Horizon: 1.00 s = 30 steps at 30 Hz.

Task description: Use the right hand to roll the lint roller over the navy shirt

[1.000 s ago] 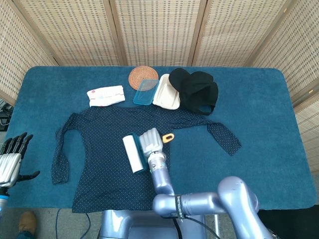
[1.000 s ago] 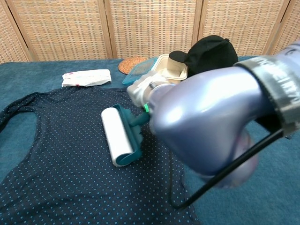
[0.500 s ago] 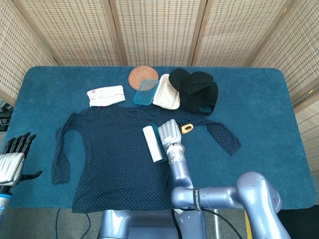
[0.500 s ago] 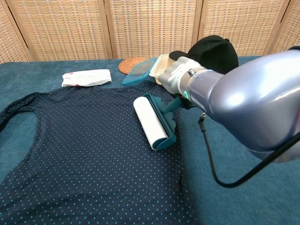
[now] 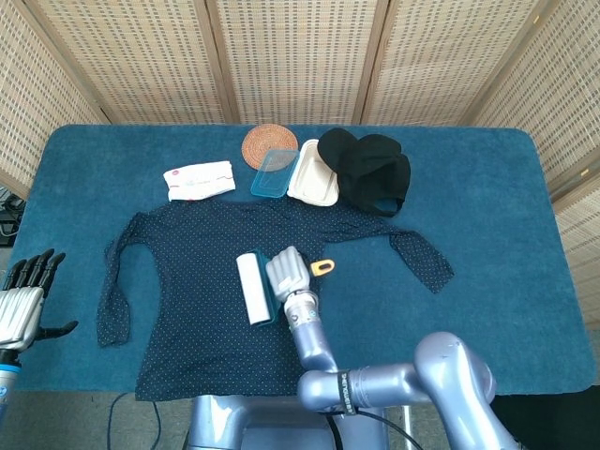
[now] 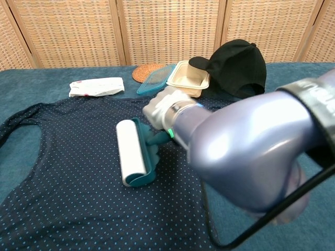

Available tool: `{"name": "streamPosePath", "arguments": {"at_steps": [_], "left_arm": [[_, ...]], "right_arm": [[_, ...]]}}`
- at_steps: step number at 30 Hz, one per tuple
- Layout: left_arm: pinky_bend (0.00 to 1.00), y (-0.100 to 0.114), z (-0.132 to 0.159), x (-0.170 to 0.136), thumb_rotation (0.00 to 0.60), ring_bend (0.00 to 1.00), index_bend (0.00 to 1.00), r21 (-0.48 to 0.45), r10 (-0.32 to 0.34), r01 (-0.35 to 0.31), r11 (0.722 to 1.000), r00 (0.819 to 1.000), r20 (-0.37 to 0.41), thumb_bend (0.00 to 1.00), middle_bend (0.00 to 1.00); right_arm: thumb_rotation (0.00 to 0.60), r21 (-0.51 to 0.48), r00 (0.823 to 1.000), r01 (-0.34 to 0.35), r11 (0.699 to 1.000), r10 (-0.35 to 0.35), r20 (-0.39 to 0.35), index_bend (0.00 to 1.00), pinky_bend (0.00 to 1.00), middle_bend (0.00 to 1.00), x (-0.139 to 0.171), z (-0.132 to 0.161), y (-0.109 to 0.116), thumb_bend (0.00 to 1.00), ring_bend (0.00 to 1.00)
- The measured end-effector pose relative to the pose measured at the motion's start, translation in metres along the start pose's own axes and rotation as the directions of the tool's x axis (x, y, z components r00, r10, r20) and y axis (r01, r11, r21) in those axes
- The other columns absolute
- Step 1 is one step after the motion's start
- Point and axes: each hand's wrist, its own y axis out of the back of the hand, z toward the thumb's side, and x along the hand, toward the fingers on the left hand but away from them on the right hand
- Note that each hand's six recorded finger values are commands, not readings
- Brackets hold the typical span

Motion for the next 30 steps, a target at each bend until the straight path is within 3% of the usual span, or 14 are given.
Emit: {"name": "streamPosePath", "arguments": {"at_steps": [8,14,19,30], "left_arm": [[0.0,-0.003,0.0,0.001,0.6,0.0,0.0,0.005,-0.008,0.008,1.0,1.0,-0.003,0.0,0.0],[0.0,-0.006,0.001,0.002,0.6,0.0,0.0,0.01,-0.021,0.021,1.0,1.0,-0.001,0.0,0.0],[0.0,-0.007,-0.001,0.002,0.6,0.0,0.0,0.007,-0.021,0.021,1.0,1.0,-0.005,0.0,0.0],[0.0,-0.01,0.002,0.004,0.6,0.0,0.0,0.019,-0.031,0.031,0.999,1.0,-0.001,0.0,0.0]], "right_arm": [[0.6,-0.029,0.997,0.032,0.999,-0.035,-0.076,0.77,1.0,1.0,0.01,0.044,0.017,0.93,1.0],[0.6,-0.037,0.995,0.033,0.999,-0.036,-0.088,0.77,1.0,1.0,0.012,0.054,0.016,0.93,1.0],[0.6,0.002,0.998,0.049,0.999,-0.049,-0.045,0.77,1.0,1.0,0.006,0.032,0.012,0.93,1.0],[0.6,0.154,0.997,0.052,0.987,-0.061,0.049,0.77,1.0,1.0,0.004,-0.057,-0.018,0.93,1.0]]}}
